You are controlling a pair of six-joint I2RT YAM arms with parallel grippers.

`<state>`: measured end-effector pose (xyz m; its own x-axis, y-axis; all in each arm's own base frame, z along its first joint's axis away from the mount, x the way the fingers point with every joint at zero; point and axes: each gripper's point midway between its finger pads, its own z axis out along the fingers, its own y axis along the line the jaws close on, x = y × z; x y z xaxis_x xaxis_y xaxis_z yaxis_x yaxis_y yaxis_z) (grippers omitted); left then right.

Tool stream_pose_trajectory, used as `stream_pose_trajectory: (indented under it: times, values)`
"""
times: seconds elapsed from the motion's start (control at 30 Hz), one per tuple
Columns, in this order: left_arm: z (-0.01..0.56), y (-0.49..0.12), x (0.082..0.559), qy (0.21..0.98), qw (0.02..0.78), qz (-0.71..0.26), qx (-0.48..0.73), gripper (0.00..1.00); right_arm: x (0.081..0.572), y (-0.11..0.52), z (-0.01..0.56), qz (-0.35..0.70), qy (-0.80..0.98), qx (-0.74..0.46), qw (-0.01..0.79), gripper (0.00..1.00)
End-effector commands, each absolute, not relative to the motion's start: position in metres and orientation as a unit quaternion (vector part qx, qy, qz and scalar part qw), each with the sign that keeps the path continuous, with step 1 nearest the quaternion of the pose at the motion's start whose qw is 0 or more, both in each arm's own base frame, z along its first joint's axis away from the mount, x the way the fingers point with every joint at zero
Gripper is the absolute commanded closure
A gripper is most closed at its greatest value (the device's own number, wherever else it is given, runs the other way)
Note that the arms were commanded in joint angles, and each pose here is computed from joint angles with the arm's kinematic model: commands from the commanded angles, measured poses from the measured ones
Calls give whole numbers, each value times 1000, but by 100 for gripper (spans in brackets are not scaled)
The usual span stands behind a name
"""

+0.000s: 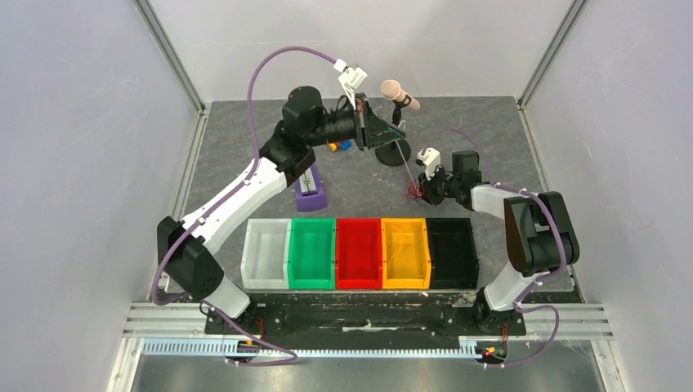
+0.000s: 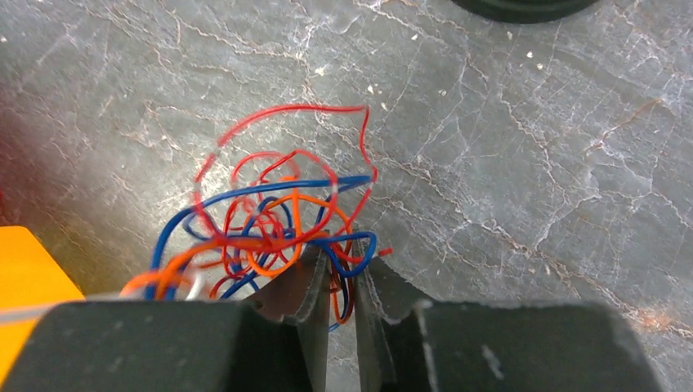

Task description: Untangle the cables

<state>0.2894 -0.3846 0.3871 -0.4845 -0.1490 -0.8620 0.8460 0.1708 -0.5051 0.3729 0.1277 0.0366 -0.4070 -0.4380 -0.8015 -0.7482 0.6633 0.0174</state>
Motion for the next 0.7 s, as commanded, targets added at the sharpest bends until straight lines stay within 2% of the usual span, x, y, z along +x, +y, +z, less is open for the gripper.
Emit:
stream_pose_trajectory:
  times: [0.0, 0.17, 0.33, 0.47, 0.57, 0.67]
  values:
    - [478, -365, 267, 548, 512, -571, 333, 98, 381, 109, 23, 153, 831, -370, 387, 83]
    - [513, -356, 264, 528, 540, -560, 341, 98, 388, 105, 21, 149, 838, -361, 381, 82]
    - [541, -344, 268, 508, 577, -543, 338, 98, 394, 96, 16, 130, 848, -355, 371, 100]
    - [563, -334, 270, 491, 605, -526, 340, 98, 391, 88, 7, 126, 863, -349, 342, 100]
    - [569, -328, 273, 491, 612, -519, 340, 98, 388, 84, 5, 133, 869, -346, 329, 94]
    - [574, -322, 273, 486, 621, -512, 340, 98, 389, 79, 4, 135, 870, -341, 329, 97]
